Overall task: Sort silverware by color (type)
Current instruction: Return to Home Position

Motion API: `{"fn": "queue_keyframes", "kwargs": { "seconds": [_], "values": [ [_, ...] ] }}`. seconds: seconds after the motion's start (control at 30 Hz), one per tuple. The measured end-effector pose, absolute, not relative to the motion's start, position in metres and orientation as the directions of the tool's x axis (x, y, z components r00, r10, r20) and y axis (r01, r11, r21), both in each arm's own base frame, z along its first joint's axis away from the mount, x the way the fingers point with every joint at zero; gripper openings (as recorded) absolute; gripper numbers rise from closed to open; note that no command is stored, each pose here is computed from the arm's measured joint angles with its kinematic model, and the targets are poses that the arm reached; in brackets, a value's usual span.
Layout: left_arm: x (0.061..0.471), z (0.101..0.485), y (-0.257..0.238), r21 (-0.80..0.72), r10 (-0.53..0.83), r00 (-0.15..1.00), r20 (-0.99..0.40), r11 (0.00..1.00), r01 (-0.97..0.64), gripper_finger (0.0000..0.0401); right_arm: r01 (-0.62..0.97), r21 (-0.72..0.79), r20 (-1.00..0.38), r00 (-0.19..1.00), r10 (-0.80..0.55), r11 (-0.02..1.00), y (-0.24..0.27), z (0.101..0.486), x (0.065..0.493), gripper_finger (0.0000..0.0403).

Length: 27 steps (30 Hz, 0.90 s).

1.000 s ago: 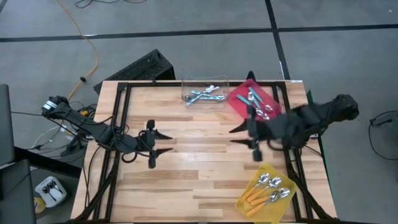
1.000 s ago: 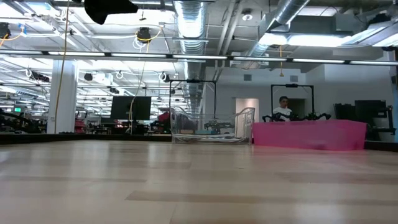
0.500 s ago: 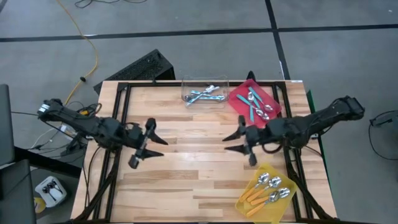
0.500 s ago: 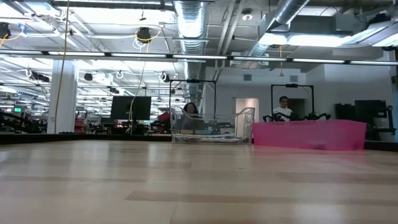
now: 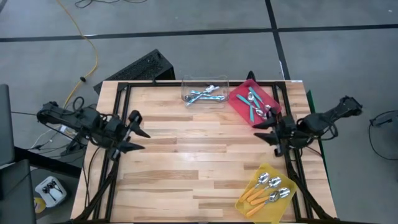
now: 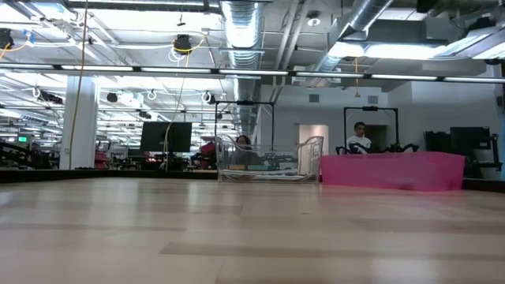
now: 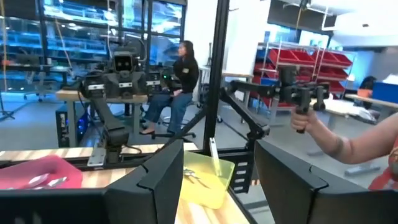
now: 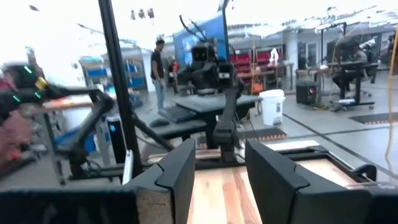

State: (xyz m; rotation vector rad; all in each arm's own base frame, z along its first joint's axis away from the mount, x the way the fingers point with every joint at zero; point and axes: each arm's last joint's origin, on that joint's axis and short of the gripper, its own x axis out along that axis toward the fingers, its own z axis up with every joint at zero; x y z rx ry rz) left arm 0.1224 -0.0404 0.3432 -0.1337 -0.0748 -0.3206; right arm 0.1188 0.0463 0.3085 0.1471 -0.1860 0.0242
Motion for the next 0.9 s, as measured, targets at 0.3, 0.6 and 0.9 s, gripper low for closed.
{"fn": "queue_keyframes", "kwargs": {
  "seconds": [0.3,0.6,0.9],
  "values": [
    [0.093,0.325,-0.029,-0.169,-0.258,0.952,0.167,0.943,0.285,0.0180,-0.040,0.185,0.273,0.962,-0.012,0.982,0.031,0.287,0.089,0.0166],
    [0.071,0.278,-0.019,-0.255,-0.162,0.962,0.220,0.942,0.217,0.0180,0.002,0.232,0.318,0.945,-0.078,0.973,0.022,0.253,0.074,0.0166],
    [0.072,0.246,-0.017,-0.309,-0.093,0.973,0.213,0.938,0.158,0.0180,0.080,0.276,0.263,0.952,-0.155,0.958,0.020,0.229,0.076,0.0166]
  ]
}}
